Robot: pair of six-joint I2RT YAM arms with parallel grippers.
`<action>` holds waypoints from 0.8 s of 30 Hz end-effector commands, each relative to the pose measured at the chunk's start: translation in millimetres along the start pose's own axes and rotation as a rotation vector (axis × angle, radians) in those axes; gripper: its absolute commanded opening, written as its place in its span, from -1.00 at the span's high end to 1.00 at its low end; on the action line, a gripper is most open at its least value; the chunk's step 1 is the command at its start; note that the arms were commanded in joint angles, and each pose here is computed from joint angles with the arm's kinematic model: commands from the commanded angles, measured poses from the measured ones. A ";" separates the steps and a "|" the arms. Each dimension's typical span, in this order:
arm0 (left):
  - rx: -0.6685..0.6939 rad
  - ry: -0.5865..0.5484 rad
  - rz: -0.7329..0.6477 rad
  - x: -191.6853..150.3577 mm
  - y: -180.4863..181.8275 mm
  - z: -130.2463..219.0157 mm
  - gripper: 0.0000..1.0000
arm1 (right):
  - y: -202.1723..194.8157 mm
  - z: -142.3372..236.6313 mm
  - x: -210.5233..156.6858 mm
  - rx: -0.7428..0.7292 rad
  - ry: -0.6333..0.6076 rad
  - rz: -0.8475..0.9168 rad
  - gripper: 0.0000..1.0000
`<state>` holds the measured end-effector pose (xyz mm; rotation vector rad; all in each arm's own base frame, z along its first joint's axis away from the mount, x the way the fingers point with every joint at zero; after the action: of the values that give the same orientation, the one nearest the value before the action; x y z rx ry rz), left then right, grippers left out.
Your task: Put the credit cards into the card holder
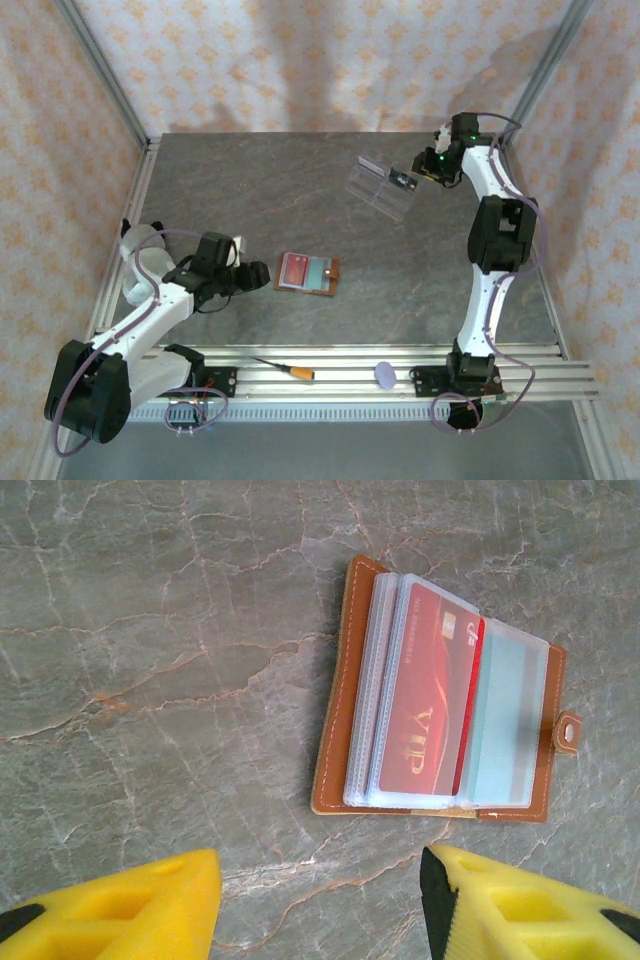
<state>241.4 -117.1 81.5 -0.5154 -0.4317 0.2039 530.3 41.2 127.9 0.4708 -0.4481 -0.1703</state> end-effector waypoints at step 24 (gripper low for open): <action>-0.106 0.020 0.054 16.3 -27.2 -2.2 -0.13 | 86.5 24.1 -134.6 0.276 0.147 -0.074 0.31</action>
<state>250.5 -131.2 91.7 -0.5905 -0.3951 0.2189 404.7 146.9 117.7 0.7786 -0.2337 -0.1284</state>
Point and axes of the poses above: each hand's point on the last joint's axis, 136 mm out from that joint toward the fingers, its own z axis back along the fingers, its own y axis along the line the jaws close on, x = y × z, the point moved 1 cm from there along z, back along the fingers, and after that the axes turned 1 degree about -z, right-handed, at the moved point
